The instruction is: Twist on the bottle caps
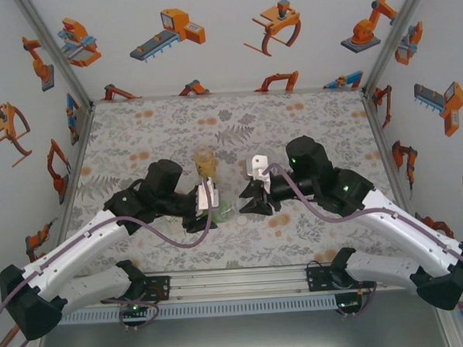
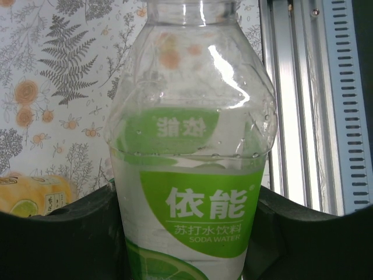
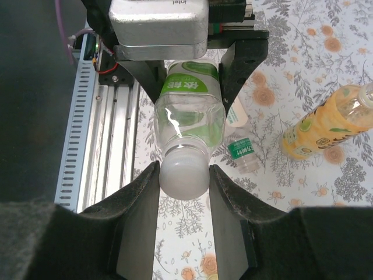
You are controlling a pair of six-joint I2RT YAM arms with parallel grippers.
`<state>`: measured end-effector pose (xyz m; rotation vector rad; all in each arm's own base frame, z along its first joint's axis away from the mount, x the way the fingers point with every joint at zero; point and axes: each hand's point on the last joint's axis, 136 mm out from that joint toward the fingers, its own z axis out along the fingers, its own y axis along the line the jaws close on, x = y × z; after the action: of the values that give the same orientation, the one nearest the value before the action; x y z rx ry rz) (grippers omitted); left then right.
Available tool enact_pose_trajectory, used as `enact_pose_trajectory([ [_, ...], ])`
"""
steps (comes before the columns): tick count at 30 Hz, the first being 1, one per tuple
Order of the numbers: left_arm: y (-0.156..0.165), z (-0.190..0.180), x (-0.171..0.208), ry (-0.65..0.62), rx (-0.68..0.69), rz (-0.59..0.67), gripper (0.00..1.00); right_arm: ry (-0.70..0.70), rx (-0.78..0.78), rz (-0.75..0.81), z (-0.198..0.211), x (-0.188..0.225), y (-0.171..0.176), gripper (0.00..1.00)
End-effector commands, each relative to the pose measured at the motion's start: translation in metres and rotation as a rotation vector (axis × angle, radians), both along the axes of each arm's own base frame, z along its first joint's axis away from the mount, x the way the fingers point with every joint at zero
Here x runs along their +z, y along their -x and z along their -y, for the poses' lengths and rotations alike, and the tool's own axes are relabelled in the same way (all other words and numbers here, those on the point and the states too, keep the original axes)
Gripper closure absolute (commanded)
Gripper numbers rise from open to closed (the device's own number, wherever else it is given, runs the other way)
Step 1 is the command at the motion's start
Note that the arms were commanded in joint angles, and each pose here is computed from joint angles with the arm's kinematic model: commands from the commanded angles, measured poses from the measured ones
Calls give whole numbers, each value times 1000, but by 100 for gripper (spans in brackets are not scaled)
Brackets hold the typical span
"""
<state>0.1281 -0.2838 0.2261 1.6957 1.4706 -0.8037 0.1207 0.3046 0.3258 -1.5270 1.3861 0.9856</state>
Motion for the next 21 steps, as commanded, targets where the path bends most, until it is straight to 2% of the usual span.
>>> enact_pose_trajectory([
  [1,-5,6,26,106,20,30,100,-36,23,40,0,11,8,100],
  [10,-2,6,32,148,2,29,100,-54,17,33,0,12,9,100],
  [21,-1,5,28,119,-8,28,100,16,34,-131,-11,2,9,100],
])
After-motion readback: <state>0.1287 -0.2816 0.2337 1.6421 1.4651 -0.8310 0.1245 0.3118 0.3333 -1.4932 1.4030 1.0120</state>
